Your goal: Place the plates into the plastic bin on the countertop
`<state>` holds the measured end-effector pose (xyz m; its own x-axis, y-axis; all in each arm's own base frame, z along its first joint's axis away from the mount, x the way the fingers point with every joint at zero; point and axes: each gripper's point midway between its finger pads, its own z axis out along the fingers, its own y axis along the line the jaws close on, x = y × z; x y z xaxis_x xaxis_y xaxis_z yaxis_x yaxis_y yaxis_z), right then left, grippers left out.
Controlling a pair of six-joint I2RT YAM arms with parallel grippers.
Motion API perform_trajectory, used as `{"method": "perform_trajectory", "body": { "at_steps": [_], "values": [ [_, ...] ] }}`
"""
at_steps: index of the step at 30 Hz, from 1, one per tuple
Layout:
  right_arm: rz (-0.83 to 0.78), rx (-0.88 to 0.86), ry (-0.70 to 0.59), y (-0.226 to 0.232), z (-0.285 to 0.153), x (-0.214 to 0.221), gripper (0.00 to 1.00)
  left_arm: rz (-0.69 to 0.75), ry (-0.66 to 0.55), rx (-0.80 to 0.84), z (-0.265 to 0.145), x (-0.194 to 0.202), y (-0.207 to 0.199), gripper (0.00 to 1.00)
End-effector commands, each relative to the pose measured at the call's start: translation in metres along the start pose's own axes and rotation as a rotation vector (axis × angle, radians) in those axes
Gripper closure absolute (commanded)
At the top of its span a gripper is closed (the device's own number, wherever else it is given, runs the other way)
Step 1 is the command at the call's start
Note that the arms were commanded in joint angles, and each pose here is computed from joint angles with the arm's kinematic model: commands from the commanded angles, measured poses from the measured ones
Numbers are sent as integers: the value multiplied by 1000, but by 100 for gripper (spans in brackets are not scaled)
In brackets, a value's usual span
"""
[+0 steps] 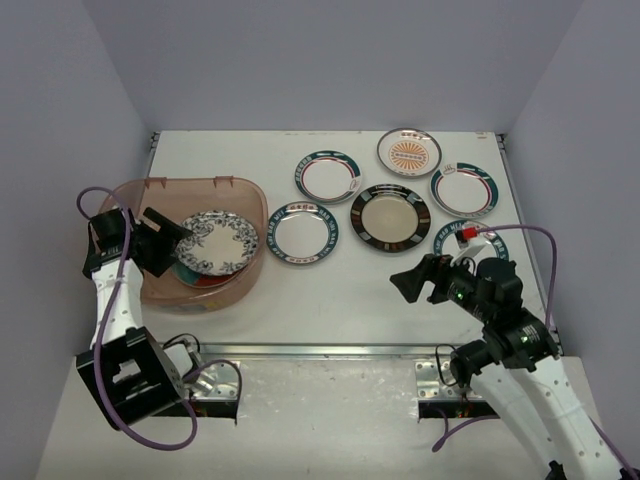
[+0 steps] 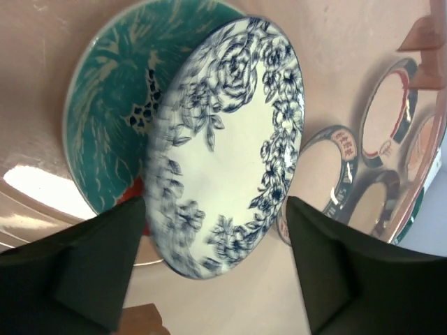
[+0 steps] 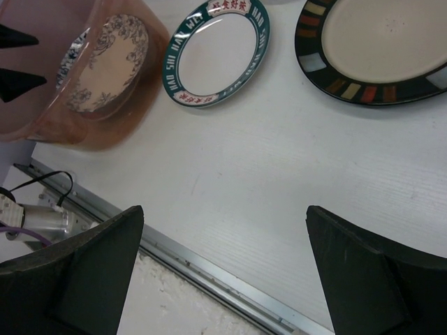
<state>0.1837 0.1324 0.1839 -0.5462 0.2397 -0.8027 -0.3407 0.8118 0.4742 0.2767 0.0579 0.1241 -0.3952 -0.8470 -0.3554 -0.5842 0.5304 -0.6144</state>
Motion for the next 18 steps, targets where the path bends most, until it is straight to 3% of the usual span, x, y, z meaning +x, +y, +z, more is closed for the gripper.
{"method": "perform_trajectory", "body": {
  "at_steps": [1, 2, 9, 11, 13, 18],
  "values": [
    [-3, 23, 1, -5, 11, -3, 1, 69, -148, 32, -15, -25, -14, 6],
    [2, 45, 14, -10, 14, 1, 1, 76, -171, 19, -19, -28, -14, 0],
    [77, 167, 160, -37, 36, 31, 1, 107, -303, -83, -47, -59, -14, 0],
    [113, 279, 168, -56, 41, 35, 1, 153, -343, -48, -65, -65, -32, 0],
    [175, 351, 159, -69, 44, 40, 1, 192, -351, -10, -75, -64, -46, 0],
    [268, 442, -3, -104, 69, 43, 1, 378, -277, 233, -113, -23, -123, 0]
  ]
}}
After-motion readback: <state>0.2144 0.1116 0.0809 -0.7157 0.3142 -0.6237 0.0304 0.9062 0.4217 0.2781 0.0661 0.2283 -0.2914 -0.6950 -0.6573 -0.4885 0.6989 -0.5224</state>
